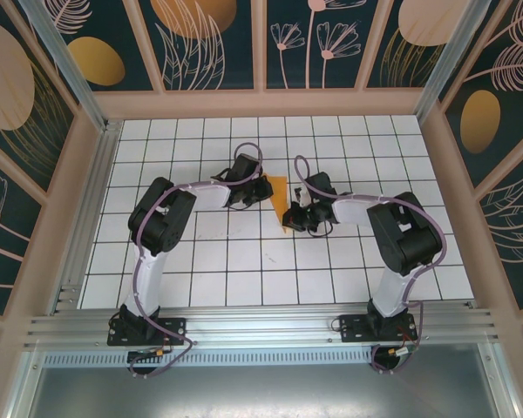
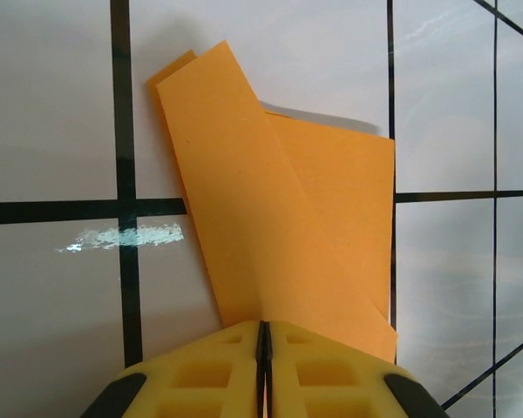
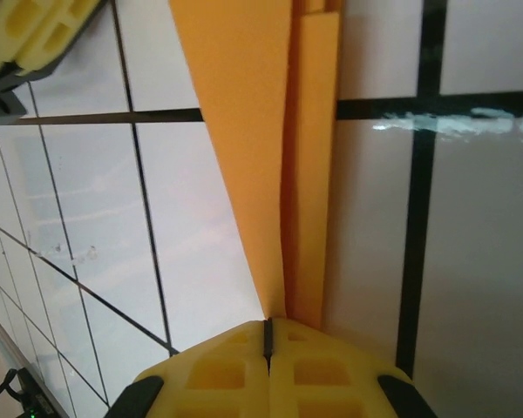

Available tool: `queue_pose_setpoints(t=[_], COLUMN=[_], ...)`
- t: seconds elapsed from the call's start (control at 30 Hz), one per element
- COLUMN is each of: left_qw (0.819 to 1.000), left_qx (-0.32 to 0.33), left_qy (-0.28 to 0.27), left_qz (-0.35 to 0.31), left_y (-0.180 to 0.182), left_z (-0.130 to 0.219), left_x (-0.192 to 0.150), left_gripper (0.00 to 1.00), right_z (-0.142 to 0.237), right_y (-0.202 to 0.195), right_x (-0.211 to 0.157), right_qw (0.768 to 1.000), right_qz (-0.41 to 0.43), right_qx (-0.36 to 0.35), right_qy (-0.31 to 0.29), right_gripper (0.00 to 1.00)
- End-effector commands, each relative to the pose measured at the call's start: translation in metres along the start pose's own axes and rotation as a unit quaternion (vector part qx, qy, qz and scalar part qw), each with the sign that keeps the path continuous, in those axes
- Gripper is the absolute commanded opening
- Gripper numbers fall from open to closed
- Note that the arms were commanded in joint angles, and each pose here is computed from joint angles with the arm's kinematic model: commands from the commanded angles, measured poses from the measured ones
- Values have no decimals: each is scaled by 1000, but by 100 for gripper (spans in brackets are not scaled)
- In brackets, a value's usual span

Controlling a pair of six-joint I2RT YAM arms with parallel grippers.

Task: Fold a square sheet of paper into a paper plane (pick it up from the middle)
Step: Fold the wing for the fifth time at the center of the table.

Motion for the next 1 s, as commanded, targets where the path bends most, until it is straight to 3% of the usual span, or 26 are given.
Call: queue_pose_setpoints(t=[0.0, 0.37, 0.63, 0.97], left_qw=[996, 993, 989, 984], left_qx=[77, 97, 125, 154], left_qy=[40, 59, 63, 65], left_qz=[19, 37, 51, 57], left_y=[34, 40, 44, 51], left_z=[-17, -23, -25, -28], left_x=[-13, -17, -17, -18], left_gripper=[12, 12, 12, 12], right_z=[17, -17, -32, -19], right_y=[23, 17, -3, -18], right_x=[22, 45, 28, -15], right_qw=[999, 999, 998, 992], right_qz=[31, 31, 9, 11], right_qx=[18, 6, -7, 5], right_qy=[-25, 14, 65, 124], right_gripper=[6, 5, 5, 5])
Point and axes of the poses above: each hand's point on the last joint's axis, 136 mm out from that joint toward the fingers, its own z axis back along the fingers, its own y axis along the line the jaws close on, x = y × z, the point moved 9 cm from there along z, back along the fingers, and after that the axes turned 3 degrees about z, right-handed, at the moved point
